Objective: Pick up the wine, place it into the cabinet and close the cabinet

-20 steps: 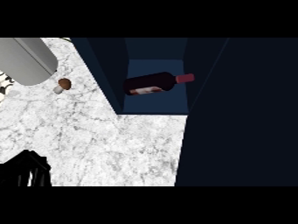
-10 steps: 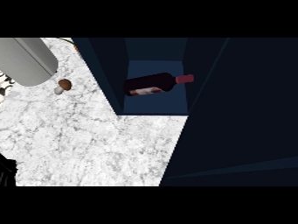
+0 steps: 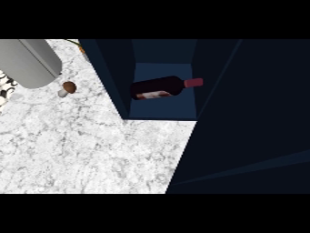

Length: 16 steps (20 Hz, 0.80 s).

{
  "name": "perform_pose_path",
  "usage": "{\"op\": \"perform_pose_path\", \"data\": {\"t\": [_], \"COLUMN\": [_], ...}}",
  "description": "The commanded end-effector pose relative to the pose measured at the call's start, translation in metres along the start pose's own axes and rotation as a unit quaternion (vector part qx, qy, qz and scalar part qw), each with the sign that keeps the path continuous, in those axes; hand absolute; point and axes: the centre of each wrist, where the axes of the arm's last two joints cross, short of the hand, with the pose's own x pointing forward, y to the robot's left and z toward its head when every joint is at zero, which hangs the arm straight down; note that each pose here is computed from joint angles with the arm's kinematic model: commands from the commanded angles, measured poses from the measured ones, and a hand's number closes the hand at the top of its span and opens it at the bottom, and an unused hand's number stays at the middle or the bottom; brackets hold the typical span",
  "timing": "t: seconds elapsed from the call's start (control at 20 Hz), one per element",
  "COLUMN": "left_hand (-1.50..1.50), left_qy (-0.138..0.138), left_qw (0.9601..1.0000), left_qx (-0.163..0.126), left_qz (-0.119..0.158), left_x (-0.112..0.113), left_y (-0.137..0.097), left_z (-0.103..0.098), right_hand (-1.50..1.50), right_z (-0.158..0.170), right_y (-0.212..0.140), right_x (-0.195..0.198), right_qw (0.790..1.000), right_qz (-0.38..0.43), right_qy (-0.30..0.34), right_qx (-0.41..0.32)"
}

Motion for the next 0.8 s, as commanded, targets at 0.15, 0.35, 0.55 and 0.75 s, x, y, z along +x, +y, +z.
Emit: {"op": "perform_pose_path", "data": {"t": [0.15,0.35,0.55,0.75], "left_hand": [1.50,1.50,1.50,1.50], "left_qy": [-0.002,0.000,-0.007,-0.003], "left_qw": [0.9998,0.9998,0.9998,0.9992], "left_qx": [-0.021,-0.019,-0.015,-0.035], "left_qz": [0.007,0.004,0.012,0.020], "left_x": [0.003,0.009,0.010,0.011], "left_y": [0.008,0.019,0.018,0.021], "left_z": [0.001,-0.005,-0.009,-0.009], "right_hand": [1.50,1.50,1.50,1.50], "right_z": [-0.043,-0.045,-0.048,-0.051], "right_y": [0.035,0.033,0.033,0.023], "right_x": [-0.008,-0.001,-0.004,-0.010], "right_qw": [0.998,0.998,0.997,0.998], "right_qz": [-0.057,-0.049,-0.057,-0.057], "right_qy": [-0.012,-0.033,-0.033,-0.027], "right_qx": [0.033,0.031,0.041,0.025]}}
